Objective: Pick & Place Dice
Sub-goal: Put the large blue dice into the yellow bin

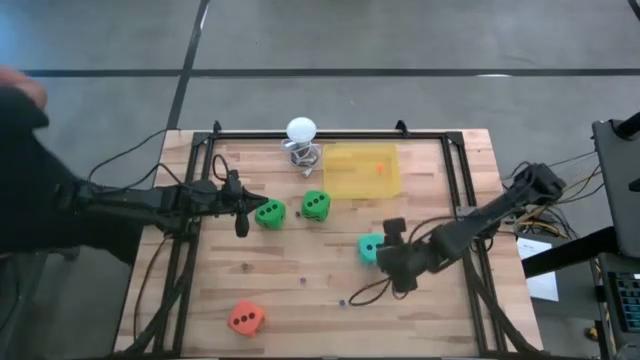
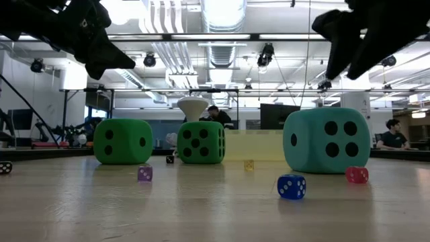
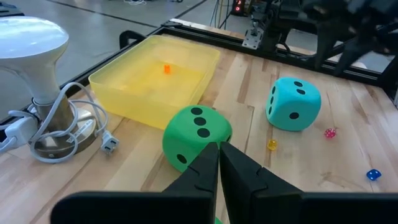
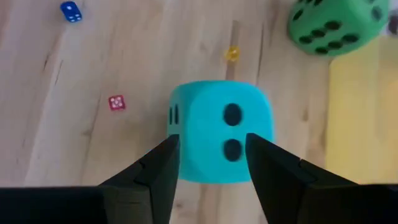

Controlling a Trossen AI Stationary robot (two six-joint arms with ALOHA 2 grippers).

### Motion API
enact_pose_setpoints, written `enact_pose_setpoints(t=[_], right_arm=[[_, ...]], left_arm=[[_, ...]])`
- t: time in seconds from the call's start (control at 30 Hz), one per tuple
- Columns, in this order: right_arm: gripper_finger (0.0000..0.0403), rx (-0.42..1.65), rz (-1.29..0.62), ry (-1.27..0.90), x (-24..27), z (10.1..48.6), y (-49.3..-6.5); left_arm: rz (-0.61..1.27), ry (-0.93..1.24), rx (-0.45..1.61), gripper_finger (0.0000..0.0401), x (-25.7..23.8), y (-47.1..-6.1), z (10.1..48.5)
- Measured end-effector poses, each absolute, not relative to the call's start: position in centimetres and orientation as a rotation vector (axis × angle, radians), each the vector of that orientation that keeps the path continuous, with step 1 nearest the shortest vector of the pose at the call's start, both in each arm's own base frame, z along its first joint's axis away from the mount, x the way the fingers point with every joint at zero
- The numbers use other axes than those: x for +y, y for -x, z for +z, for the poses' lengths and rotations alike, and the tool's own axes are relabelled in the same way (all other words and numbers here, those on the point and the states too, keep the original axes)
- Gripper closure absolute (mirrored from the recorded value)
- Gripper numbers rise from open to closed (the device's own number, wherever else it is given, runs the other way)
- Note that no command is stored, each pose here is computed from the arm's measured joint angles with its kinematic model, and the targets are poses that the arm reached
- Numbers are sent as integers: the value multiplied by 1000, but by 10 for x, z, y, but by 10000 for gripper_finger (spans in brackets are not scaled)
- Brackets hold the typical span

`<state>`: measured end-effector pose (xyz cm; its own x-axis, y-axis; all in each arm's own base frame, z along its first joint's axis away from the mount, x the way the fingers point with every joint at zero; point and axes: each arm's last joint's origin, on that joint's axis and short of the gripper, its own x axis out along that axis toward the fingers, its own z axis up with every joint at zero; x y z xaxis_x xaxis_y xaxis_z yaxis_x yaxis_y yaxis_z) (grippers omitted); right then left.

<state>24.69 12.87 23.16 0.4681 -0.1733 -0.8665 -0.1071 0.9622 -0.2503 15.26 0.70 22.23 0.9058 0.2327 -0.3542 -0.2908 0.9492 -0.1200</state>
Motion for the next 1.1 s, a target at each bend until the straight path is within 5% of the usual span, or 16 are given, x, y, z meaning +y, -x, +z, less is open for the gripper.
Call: enact_pose_setpoints(t=[0.3,0.63,1.1], right_arm=[[180,1168,-47,279,155,208,-273],[179,1184,-182,415,162,220,-290],[179,1178,-224,299,162,227,-288]], left_arm=[[275,189,344,378,7,-153,222],[275,189,351,378,7,-152,221],[275,189,352,378,7,-152,221]])
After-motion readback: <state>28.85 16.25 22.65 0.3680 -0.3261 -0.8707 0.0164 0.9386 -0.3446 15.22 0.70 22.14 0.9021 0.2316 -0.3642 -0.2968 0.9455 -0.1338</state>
